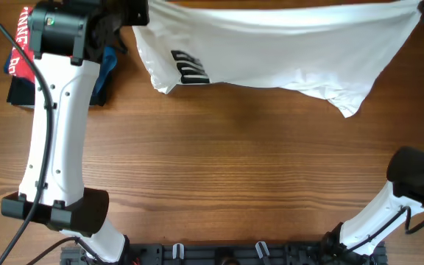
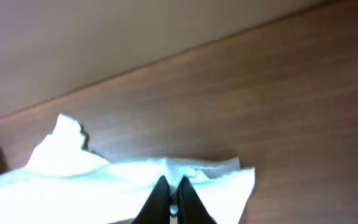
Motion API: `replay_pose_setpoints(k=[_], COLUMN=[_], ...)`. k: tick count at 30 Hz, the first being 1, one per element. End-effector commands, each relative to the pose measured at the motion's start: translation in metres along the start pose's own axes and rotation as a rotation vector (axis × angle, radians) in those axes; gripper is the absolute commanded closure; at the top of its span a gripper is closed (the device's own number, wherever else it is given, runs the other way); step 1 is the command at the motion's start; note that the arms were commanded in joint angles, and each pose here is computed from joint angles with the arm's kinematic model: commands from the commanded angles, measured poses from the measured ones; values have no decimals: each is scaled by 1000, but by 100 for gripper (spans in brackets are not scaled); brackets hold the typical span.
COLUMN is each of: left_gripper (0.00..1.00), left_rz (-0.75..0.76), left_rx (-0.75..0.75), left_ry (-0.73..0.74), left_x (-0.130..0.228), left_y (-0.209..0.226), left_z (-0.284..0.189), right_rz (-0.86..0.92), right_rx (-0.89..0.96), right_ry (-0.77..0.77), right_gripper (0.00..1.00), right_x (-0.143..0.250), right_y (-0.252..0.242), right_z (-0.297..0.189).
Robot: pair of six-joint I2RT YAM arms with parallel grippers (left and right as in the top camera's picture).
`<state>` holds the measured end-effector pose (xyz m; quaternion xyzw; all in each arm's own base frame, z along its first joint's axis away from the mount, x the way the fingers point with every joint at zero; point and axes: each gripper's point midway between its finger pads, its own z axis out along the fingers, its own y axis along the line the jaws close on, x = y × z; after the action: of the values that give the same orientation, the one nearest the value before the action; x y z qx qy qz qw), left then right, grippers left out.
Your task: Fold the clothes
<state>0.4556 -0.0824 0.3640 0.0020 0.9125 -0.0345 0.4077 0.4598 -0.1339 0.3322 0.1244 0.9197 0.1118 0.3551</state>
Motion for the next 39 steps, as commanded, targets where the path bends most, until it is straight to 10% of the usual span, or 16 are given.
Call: replay_pose_setpoints(k=[1,17,27,39], left_gripper=[96,96,96,96], left_rz=[-47,-148,-194,-385], left_rx=[7,62,-65,-214], left_ry=[32,463,800,718], left_x=[10,120,223,246], left_y=[4,-1,17,68], left_z=[-19,-74,-49,-70], right_rz=[-20,116,292,379], right_rx=[-55,178,269,248], right_ry=[29,23,388,574], right_gripper=[96,96,96,96], right_x=[12,115,261,318], right_y=[14,34,-1,-3], right_z=[-18,-154,-93,-70])
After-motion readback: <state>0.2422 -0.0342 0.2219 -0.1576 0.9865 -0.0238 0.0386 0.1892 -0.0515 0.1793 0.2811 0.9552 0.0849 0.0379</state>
